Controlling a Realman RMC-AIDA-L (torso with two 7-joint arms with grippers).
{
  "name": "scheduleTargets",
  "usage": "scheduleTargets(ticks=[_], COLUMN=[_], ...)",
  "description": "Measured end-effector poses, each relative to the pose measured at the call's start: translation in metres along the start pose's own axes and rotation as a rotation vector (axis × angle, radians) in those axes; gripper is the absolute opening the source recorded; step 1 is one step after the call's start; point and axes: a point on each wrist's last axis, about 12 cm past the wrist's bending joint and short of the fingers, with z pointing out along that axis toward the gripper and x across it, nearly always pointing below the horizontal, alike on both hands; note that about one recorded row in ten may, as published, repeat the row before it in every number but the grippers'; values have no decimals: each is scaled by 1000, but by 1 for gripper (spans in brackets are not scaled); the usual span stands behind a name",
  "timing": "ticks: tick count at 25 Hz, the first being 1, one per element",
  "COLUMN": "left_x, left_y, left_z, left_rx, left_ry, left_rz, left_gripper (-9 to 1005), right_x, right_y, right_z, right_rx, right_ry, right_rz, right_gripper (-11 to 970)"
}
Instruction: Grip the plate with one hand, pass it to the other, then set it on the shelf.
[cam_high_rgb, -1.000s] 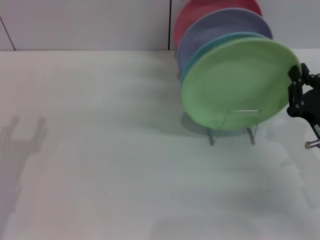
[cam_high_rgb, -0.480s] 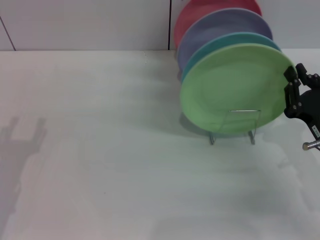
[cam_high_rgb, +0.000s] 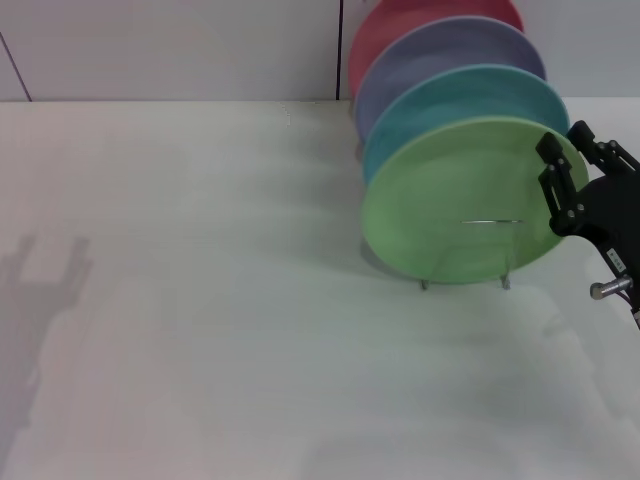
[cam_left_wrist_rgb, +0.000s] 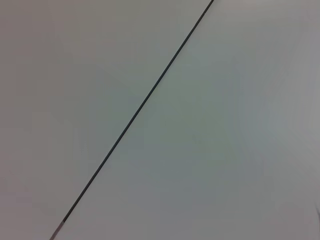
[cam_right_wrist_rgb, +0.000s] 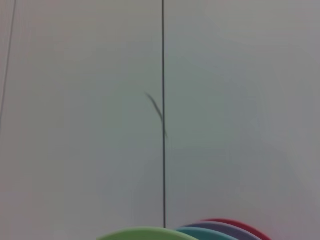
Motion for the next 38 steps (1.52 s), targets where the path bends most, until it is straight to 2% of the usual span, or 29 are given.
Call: scheduleTargets(ticks=[2,7,12,27,34,38], left_x=[0,0,0,-1,-2,-3], left_y=[0,0,0,0,0,0], left_z=[0,0,2,3,3,2], left_rx=[0,1,6,12,18,20], left_ry=[0,0,-2,-3,-10,-15], left_rz=[0,1,0,-6,-5,-3], left_gripper=[834,833,833,834,834,833], right_x=[-1,-2,-3,-6,-16,-27], right_y=[1,-1,-10,-8,-8,-7], right_z=[0,0,4,6,-6,-25], right_rx=[-13,-13,-43,-87,-99,-111], right_ry=[-10,-13,8,-10,-102,-203], right_rz=[2,17,64,55,49,47], right_gripper=[305,302,372,553,575,575])
